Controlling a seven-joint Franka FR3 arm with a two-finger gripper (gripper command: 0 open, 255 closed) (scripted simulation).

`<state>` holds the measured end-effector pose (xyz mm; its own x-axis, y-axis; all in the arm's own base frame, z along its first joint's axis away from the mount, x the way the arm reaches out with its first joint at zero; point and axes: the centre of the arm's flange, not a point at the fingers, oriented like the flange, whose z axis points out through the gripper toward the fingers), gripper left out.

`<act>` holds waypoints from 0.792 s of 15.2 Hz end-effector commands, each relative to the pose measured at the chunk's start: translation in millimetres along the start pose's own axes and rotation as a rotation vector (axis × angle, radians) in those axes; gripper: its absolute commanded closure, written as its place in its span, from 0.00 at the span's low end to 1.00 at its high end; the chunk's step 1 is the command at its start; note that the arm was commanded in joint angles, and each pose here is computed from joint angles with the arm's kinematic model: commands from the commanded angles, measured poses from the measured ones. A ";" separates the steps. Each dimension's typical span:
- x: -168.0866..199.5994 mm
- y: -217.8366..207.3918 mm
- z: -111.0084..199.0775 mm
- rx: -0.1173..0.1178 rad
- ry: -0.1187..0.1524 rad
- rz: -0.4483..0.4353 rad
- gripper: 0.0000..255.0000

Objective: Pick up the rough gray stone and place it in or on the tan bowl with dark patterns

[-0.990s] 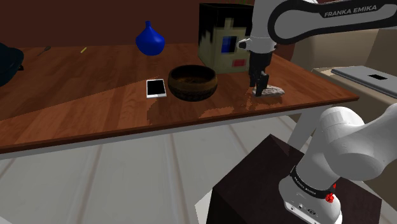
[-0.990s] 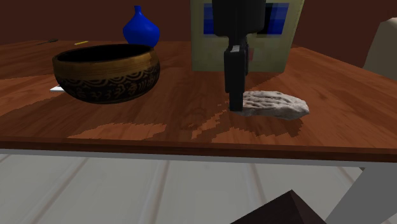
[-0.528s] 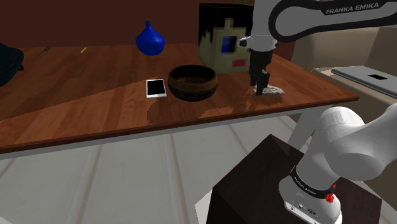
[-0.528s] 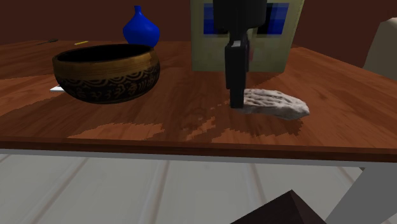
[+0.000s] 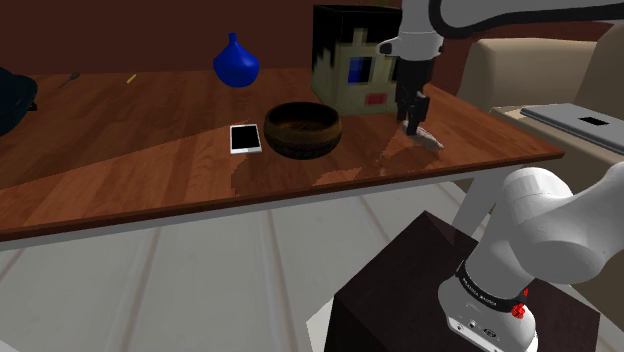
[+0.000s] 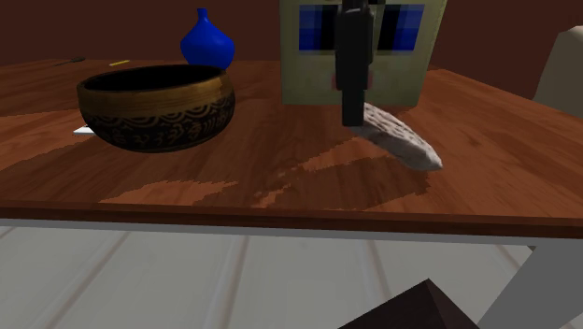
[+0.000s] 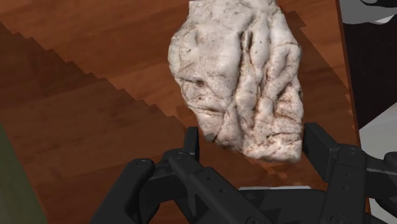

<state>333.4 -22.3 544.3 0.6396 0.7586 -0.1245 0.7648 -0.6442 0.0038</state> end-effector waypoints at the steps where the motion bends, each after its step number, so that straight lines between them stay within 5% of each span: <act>1: -1.1 -0.4 -10.7 0.000 0.000 0.000 1.00; 12: -8.4 -0.2 -68.3 0.000 0.000 0.000 1.00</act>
<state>333.3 -20.9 607.2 0.6395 0.7586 -0.1244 0.7649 -0.6442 0.0038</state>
